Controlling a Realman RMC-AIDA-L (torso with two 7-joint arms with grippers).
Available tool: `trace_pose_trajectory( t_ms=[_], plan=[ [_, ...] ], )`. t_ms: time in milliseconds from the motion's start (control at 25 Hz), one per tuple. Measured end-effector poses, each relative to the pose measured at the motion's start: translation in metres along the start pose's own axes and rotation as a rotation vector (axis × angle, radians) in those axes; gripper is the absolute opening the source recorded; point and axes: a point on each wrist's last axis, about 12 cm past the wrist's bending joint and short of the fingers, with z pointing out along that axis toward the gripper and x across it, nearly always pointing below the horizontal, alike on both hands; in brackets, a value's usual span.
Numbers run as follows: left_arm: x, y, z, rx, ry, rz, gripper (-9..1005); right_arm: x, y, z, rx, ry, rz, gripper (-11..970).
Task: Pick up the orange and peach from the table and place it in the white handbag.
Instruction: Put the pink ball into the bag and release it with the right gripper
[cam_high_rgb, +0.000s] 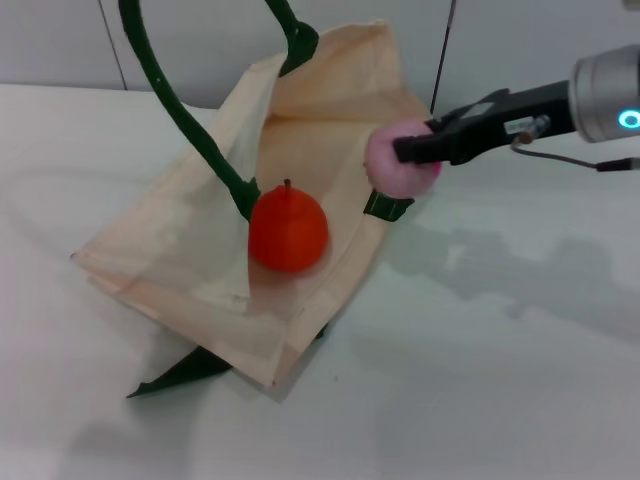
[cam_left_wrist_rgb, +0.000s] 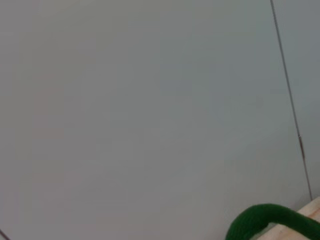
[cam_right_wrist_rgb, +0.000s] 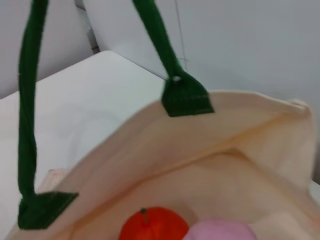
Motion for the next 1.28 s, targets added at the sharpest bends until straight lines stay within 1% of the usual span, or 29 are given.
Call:
trace_pose_trajectory(
  t_ms=[160, 360, 480, 640, 880, 1080, 1280],
  plan=[
    [-0.003, -0.003, 0.001, 0.013, -0.008, 0.002, 161, -0.008, 0.003, 0.01, 0.01, -0.008, -0.021, 402],
    [-0.007, -0.009, 0.002, 0.03, -0.018, 0.015, 162, -0.02, 0.008, 0.03, 0.003, -0.012, -0.047, 402],
    [-0.011, -0.014, 0.003, 0.042, -0.027, 0.026, 163, -0.026, 0.007, 0.042, 0.025, -0.006, -0.068, 401],
    [-0.016, -0.019, 0.004, 0.055, -0.037, 0.039, 164, -0.031, 0.006, 0.053, 0.056, -0.001, -0.088, 400],
    [-0.02, -0.024, 0.005, 0.07, -0.045, 0.056, 166, -0.032, 0.003, 0.063, 0.079, 0.02, -0.111, 399],
    [-0.023, -0.025, 0.005, 0.074, -0.049, 0.06, 167, -0.034, 0.003, 0.071, 0.087, 0.03, -0.098, 397],
    [-0.023, -0.026, 0.006, 0.076, -0.048, 0.061, 168, -0.036, 0.003, 0.073, 0.091, 0.028, -0.103, 405]
  ],
)
